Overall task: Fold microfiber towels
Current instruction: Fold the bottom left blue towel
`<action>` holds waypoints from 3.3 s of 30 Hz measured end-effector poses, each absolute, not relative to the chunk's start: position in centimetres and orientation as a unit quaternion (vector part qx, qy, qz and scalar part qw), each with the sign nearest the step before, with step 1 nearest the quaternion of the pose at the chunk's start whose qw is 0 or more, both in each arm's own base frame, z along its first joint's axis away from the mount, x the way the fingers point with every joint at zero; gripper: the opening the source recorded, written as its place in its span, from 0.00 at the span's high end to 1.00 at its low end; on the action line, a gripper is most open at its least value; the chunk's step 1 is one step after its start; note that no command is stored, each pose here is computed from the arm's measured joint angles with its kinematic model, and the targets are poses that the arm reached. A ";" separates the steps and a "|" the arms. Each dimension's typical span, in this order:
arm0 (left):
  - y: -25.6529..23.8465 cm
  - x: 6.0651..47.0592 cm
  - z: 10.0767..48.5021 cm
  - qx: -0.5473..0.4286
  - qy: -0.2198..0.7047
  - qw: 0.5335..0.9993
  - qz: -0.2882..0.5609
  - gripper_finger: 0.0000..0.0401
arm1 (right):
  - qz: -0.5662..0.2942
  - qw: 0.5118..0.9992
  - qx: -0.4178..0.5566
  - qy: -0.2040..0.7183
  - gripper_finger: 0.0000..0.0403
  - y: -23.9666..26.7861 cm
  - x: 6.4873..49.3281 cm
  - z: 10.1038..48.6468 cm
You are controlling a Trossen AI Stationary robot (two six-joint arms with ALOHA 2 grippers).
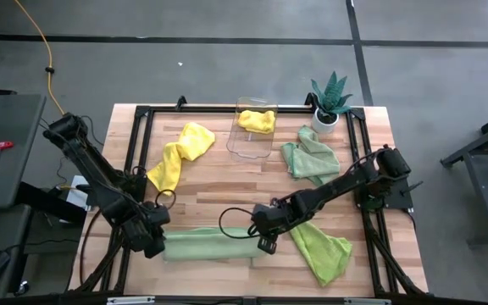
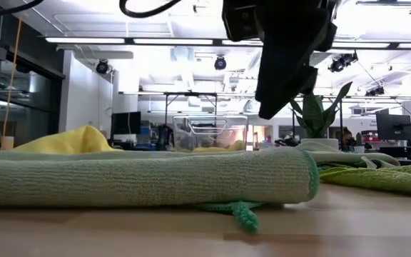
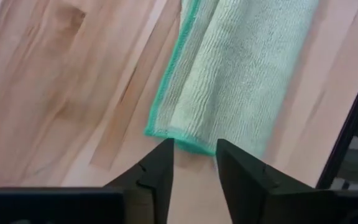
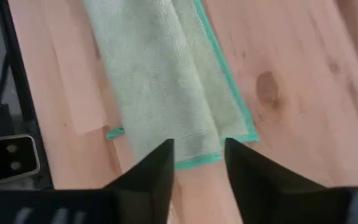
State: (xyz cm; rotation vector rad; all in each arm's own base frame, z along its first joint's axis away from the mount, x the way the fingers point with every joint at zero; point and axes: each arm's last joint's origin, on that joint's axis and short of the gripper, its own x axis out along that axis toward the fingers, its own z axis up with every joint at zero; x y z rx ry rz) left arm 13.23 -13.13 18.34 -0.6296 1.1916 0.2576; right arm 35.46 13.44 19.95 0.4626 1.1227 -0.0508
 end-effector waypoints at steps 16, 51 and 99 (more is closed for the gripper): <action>-14.2 13.9 19.9 -0.285 0.428 0.855 0.068 0.64 | 0.013 0.759 0.274 0.590 0.53 15.1 32.0 17.5; -17.5 16.9 11.8 -0.241 0.477 0.833 0.145 0.64 | -0.136 0.703 0.573 0.397 0.53 15.7 32.7 12.0; -14.8 22.2 12.4 -0.172 0.403 0.895 0.083 0.98 | -0.271 0.680 0.492 0.471 1.00 11.6 25.5 23.6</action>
